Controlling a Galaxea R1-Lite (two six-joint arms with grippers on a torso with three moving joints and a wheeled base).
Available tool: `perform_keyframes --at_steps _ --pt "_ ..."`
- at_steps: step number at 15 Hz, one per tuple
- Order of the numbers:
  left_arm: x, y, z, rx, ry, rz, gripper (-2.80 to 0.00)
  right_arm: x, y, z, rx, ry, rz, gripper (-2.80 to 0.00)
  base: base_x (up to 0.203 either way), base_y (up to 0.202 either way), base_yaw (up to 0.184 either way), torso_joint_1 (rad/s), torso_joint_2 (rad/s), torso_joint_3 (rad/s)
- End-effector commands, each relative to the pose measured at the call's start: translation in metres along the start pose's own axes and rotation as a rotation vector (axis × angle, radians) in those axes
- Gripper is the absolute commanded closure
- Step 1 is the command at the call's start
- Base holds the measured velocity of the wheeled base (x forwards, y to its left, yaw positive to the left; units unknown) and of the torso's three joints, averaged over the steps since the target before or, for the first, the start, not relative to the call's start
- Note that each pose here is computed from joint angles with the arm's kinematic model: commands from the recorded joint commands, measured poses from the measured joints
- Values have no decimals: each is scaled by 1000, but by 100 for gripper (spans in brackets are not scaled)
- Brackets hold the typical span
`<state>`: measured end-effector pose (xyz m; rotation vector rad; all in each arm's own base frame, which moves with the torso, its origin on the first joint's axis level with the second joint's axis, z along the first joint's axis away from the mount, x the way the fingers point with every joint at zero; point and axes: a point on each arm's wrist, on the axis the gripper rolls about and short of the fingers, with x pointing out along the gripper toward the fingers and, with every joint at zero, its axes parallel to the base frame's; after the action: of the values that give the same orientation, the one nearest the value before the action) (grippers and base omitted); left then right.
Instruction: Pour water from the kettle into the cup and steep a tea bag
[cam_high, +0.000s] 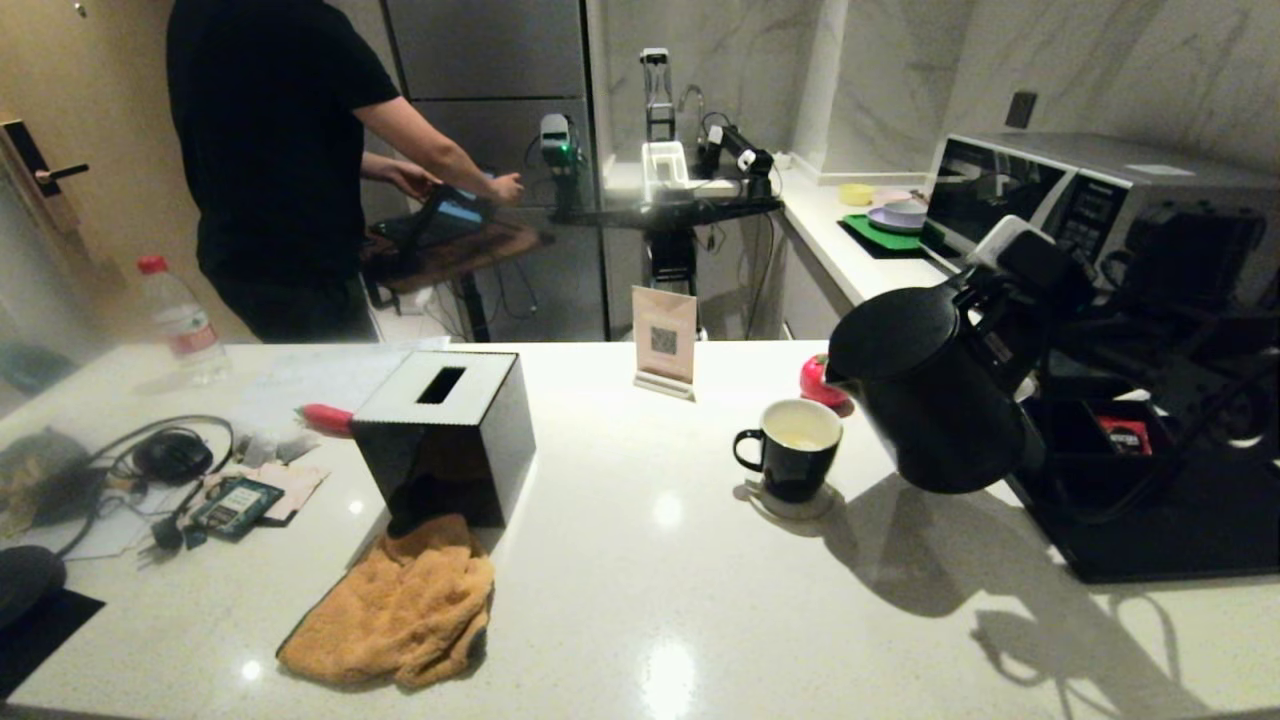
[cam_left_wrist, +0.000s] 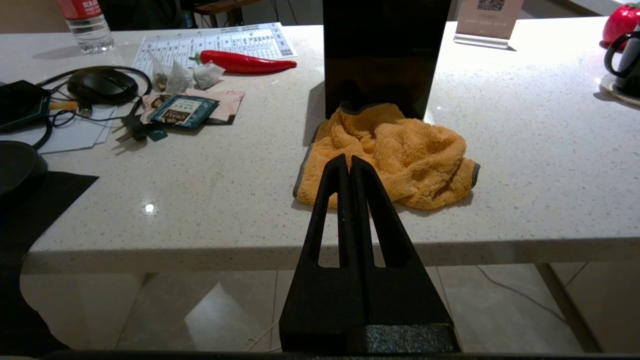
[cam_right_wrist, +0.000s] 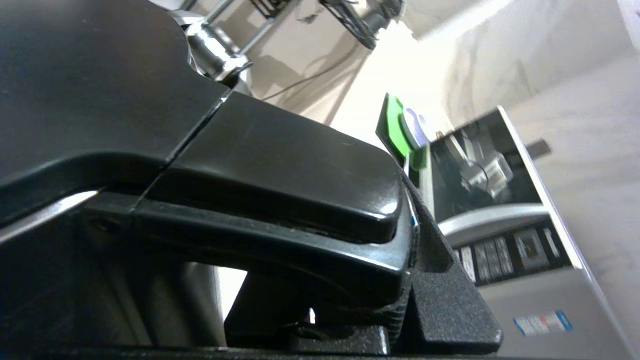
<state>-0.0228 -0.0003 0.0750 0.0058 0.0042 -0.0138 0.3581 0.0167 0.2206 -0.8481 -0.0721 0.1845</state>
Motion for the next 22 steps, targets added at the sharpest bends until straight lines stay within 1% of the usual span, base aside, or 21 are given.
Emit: perform_keyframes --at_steps 1,8,11,12,14,17,22 --pt "0 0 0 0 2 0 0 -5 -9 -1 12 -1 -27 0 0 0 0 0 0 0" --pt "0 0 0 0 2 0 0 -36 -34 -15 162 57 -109 0 0 0 0 0 0 0" --pt "0 0 0 0 2 0 0 -51 -45 -15 261 59 -149 0 0 0 0 0 0 0" --pt "0 0 0 0 2 0 0 -56 -47 -17 282 63 -163 0 0 0 0 0 0 0" --pt "0 0 0 0 2 0 0 -67 -53 -21 309 76 -192 0 0 0 0 0 0 0" --pt "0 0 0 0 2 0 0 -78 -63 -26 373 87 -243 0 0 0 0 0 0 0" --pt "0 0 0 0 2 0 0 -102 -81 -41 417 133 -338 0 0 0 0 0 0 0"
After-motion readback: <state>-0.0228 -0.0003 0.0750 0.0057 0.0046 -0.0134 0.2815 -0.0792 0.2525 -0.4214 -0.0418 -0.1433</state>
